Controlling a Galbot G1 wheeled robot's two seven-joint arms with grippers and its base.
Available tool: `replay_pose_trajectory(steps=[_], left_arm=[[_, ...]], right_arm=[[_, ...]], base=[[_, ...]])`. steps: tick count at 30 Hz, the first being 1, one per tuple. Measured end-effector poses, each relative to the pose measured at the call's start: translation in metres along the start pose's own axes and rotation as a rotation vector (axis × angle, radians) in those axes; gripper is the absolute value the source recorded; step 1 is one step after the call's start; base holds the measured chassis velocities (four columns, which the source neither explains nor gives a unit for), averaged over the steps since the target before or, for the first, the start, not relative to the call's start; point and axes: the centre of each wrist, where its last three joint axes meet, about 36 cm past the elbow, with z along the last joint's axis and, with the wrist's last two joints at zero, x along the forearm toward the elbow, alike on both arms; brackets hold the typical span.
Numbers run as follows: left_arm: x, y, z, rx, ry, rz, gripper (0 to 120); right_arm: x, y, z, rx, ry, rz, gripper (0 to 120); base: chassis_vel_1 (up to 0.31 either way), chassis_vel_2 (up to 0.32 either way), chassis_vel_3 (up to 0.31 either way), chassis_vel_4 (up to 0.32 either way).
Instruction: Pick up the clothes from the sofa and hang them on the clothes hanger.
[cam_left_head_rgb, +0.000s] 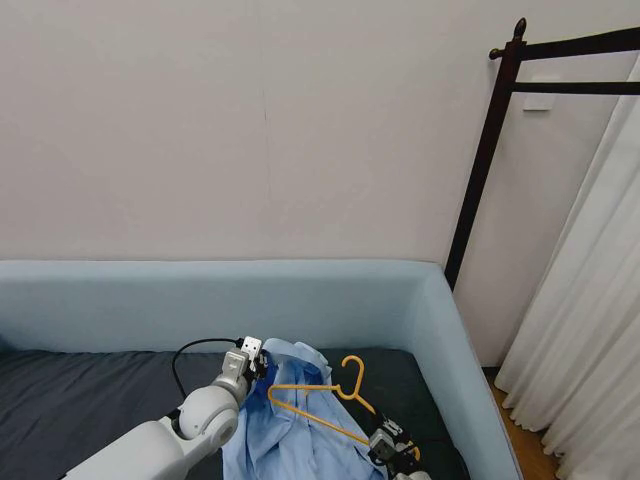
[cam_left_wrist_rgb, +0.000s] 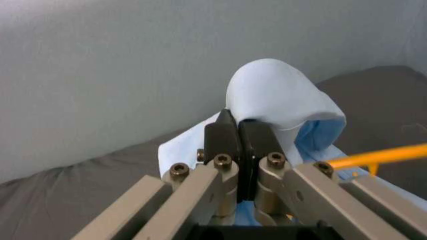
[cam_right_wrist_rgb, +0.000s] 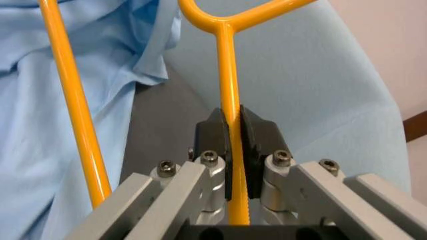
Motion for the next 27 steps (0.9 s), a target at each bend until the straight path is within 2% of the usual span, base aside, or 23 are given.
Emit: replay_pose_trajectory(steps=[6, 12, 17, 21, 27], left_arm=[[-0.001, -0.01, 0.0, 0.017, 0.001, -0.01, 0], [0.006, -0.024, -0.002, 0.034, 0.002, -0.009, 0], [0.011, -0.033, -0.01, 0.073, -0.004, -0.015, 0], [0.014, -0.043, -0.02, 0.109, -0.035, -0.018, 0], [0.016, -0.051, -0.031, 0.116, -0.101, -0.013, 0]], right_arm=[[-0.003, 0.01, -0.036, -0.043, 0.007, 0.024, 4], [-0.024, 0.02, -0.043, -0.04, 0.037, 0.086, 4], [-0.04, 0.018, -0.049, -0.013, 0.015, 0.123, 4], [-0.071, -0.003, -0.065, 0.112, -0.122, 0.206, 4], [-0.094, -0.031, -0.071, 0.209, -0.245, 0.263, 4]], base=[[0.0, 0.0, 0.0, 0.0], [0.0, 0.0, 0.0, 0.0], [0.0, 0.0, 0.0, 0.0], [0.0, 0.0, 0.0, 0.0], [0.0, 0.0, 0.0, 0.0]])
